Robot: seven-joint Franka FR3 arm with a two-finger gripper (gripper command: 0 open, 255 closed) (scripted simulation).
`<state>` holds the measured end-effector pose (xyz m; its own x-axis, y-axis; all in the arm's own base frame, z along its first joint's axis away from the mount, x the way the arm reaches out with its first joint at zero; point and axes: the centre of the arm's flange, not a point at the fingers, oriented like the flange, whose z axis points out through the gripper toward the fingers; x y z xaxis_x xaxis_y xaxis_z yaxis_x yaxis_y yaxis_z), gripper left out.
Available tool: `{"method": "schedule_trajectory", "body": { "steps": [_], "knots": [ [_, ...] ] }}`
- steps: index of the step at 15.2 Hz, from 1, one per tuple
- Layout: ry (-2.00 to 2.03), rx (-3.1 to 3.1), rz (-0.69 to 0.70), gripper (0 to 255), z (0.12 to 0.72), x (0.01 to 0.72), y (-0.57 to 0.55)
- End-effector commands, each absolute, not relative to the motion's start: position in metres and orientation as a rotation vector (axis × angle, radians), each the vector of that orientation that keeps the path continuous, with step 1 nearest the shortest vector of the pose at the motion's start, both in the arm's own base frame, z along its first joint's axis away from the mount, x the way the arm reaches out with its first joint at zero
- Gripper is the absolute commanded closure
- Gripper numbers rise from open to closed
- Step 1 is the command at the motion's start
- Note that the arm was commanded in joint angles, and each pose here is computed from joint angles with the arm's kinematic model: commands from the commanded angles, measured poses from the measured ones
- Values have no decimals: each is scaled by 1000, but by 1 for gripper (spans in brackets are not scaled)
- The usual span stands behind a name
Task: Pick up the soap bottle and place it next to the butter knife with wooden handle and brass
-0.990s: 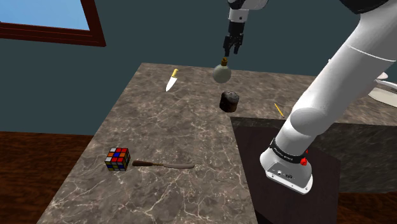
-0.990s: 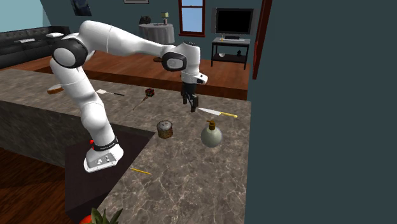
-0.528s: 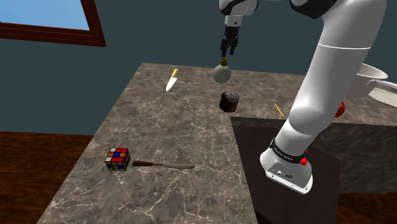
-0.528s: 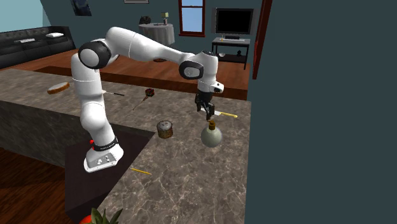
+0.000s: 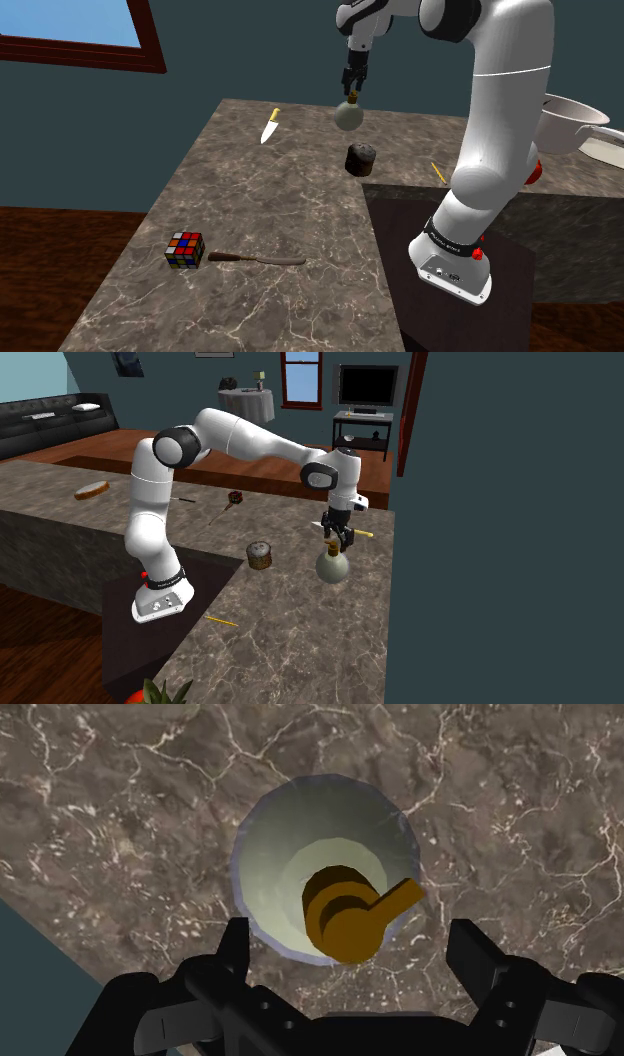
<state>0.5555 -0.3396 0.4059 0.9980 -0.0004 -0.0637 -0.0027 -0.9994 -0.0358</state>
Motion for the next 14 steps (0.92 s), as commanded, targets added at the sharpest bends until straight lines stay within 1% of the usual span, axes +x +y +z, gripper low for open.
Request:
{"method": "schedule_trajectory", "body": {
  "steps": [1, 4, 11, 12, 14],
  "knots": [
    [2, -3104, 98, 0, 396, 555, -340],
    [2, -3104, 98, 0, 382, 554, -339],
    [2, -3104, 98, 0, 382, 554, -339],
    [2, -3104, 98, 255, 382, 554, -339],
    [2, -3104, 98, 255, 382, 554, -339]
  ]
}}
